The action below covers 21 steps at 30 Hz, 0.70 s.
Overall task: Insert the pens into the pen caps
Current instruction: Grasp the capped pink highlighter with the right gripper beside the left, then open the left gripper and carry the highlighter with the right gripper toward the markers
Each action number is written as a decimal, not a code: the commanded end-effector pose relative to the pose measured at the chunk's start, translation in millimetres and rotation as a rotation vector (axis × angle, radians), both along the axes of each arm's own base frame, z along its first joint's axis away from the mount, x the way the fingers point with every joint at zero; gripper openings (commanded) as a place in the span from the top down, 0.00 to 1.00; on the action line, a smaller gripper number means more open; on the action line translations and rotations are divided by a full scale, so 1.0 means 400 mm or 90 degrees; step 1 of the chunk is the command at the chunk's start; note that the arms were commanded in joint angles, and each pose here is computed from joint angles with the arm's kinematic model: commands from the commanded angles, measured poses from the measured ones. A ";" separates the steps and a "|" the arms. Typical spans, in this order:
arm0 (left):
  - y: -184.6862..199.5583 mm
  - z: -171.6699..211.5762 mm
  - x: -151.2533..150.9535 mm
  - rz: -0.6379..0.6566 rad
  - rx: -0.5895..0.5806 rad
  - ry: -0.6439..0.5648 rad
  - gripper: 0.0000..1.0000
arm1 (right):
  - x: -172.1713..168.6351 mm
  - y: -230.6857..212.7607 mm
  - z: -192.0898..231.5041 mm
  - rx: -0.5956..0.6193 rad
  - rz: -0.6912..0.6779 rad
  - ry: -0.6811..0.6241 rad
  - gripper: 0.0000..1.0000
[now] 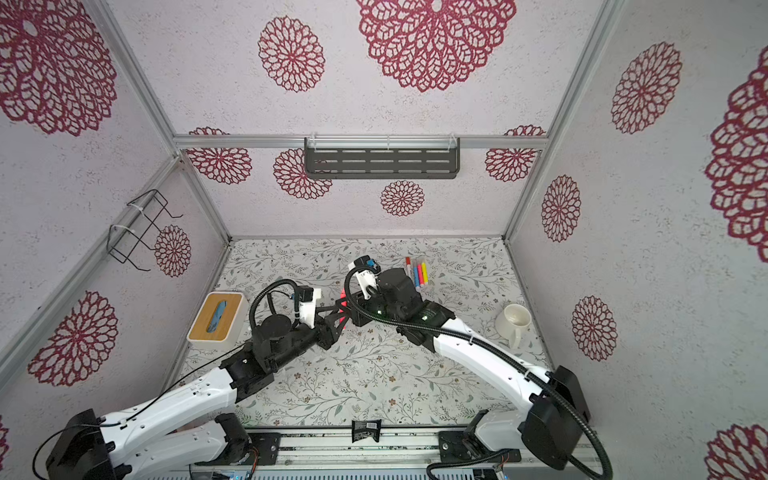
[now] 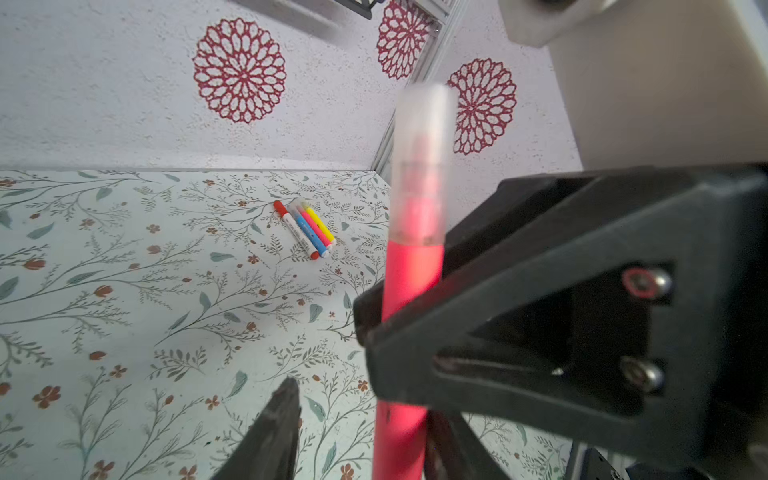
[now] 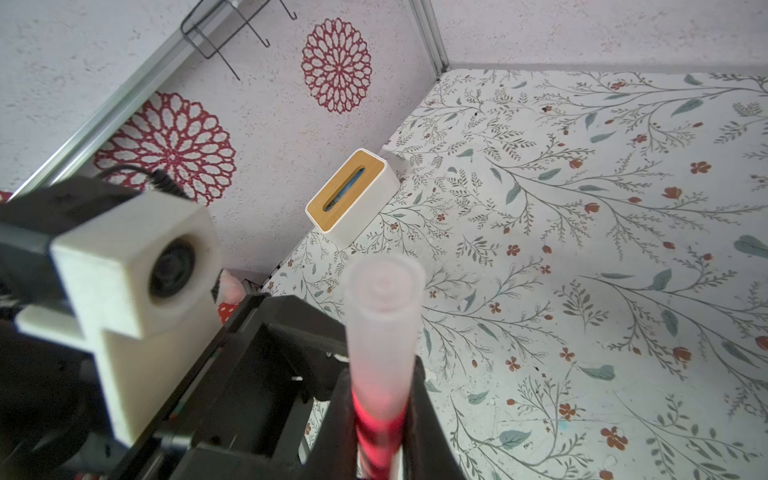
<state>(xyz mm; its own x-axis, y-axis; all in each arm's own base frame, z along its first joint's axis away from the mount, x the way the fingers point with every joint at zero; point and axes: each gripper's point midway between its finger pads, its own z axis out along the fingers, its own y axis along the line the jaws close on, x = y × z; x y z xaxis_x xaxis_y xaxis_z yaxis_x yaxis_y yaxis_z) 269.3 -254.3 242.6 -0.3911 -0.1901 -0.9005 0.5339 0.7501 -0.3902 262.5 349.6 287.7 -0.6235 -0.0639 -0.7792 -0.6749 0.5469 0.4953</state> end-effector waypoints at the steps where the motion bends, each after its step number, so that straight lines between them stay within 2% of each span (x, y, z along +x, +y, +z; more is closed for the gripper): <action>1: 0.081 -0.035 0.014 0.092 0.036 0.009 0.51 | 0.059 -0.040 0.014 -0.056 -0.058 -0.018 0.98; 8: 0.161 -0.021 -0.004 0.156 0.032 -0.016 0.49 | 0.150 -0.022 -0.033 -0.128 -0.075 0.030 1.00; 14: 0.218 -0.024 -0.016 0.206 0.044 -0.020 0.49 | 0.203 0.050 -0.094 -0.160 -0.035 0.066 1.00; 21: 0.247 -0.020 -0.027 0.225 0.043 -0.025 0.49 | 0.261 0.146 -0.184 -0.174 0.010 0.117 1.00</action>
